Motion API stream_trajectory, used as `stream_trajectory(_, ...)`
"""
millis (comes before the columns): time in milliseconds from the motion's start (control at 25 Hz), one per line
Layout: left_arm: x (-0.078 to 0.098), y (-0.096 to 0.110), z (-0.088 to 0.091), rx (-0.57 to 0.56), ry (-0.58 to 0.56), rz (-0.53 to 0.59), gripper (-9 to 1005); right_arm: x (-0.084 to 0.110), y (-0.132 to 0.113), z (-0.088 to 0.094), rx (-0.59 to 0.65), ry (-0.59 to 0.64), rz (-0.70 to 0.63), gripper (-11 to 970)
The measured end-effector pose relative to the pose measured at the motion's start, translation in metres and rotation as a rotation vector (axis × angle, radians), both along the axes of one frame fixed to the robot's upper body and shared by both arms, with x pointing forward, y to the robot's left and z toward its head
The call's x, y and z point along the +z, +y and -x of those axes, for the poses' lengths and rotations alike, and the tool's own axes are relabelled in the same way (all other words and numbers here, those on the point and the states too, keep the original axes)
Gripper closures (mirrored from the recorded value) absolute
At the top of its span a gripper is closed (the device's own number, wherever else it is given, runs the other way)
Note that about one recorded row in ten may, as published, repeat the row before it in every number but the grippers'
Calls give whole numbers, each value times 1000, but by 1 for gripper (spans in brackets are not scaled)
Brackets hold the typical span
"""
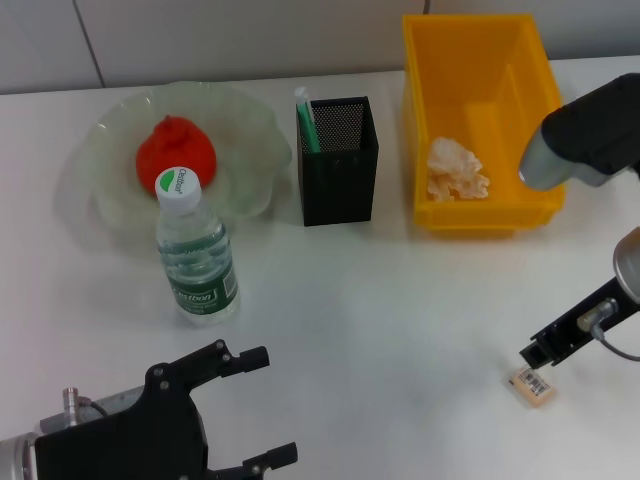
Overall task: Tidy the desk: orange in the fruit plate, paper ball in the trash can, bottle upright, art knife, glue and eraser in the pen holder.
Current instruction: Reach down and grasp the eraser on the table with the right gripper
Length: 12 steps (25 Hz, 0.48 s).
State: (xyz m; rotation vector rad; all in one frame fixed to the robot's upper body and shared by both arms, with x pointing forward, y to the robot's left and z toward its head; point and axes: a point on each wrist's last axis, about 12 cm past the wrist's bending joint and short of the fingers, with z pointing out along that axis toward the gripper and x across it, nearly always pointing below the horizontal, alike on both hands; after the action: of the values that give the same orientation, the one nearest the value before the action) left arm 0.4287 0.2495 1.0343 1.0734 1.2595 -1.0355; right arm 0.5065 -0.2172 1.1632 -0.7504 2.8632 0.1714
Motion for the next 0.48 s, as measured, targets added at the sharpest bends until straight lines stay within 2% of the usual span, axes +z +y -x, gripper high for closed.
stream_trajectory(40,0,0,0,-1,-1,0,183,0,2,1,9,2,4,780)
stream_trajectory(440,0,-1,-2,-9,-4,-5,183,-16,5,1,22,28,49,522)
stream_trajectory(480,0,-1,-2,-8,-3,-5,183,-17,5,0,22,31,47,522)
